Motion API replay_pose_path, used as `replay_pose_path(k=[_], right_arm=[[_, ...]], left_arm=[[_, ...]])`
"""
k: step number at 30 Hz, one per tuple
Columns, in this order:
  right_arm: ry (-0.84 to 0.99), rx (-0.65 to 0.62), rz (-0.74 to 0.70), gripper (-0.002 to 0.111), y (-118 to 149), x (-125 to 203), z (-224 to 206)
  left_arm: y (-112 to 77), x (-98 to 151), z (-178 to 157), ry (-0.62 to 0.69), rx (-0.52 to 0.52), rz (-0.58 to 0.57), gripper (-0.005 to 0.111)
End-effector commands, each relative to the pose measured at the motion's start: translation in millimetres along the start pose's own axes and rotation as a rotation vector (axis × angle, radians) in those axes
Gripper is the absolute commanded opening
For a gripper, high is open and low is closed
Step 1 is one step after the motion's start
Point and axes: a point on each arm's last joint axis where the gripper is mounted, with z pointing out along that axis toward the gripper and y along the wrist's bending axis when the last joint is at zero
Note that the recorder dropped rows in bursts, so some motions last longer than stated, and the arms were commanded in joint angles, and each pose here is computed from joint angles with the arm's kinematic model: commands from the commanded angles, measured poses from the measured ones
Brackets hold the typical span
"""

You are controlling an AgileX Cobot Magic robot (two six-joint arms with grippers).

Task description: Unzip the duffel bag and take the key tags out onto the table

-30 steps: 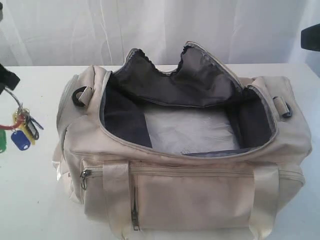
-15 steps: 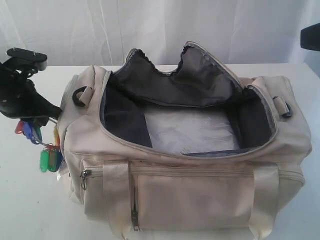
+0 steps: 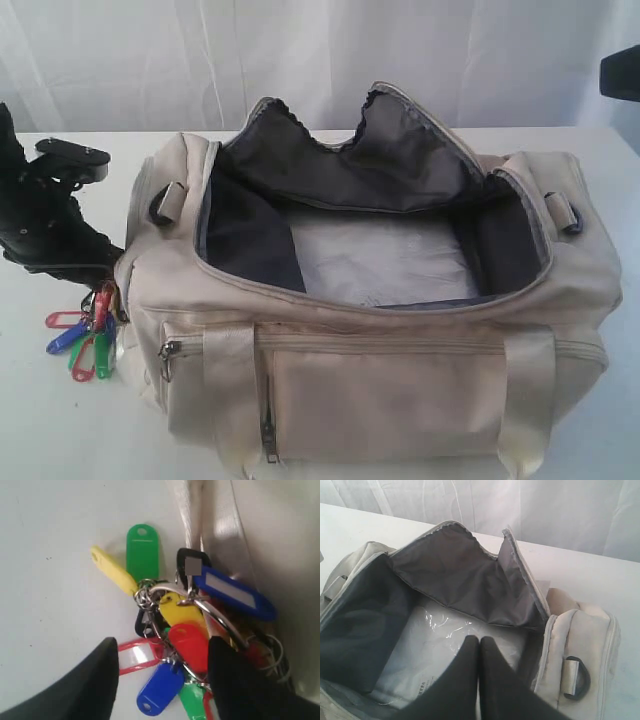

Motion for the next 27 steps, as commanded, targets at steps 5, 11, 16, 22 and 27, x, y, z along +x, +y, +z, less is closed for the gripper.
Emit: replay_pose_path(k=[5,11,16,22,27], right_arm=[[-0.015,0.003,0.008,0.000,0.1,-0.3,-1.4],[-0.015,0.003,0.008,0.000,0.1,-0.3,-1.4],[-0.017,-0.001,0.012,0.000,0.5,-0.5,-1.4],[-0.019,0.000,0.012,0.000,0.4,-0.7,-1.4],[-0.080,0.033,0.013,0.000,-2.7,-6.3,-1.7]], left_arm=[[4.7,4.4,-36.6,-0.048,-0.071,0.061,0.058],[4.4,11.4,-88.2,-0.161,-0.114,0.060,0.058],[-0.4,32.7,-137.0,-0.214,-0.115,-0.018,0.051],[-20.1,97.3,-206.0,-0.447,-0.073,-0.055,0.005],[-36.2,177.6,-209.5,-0.604,-0.080,-0.060,0.000]])
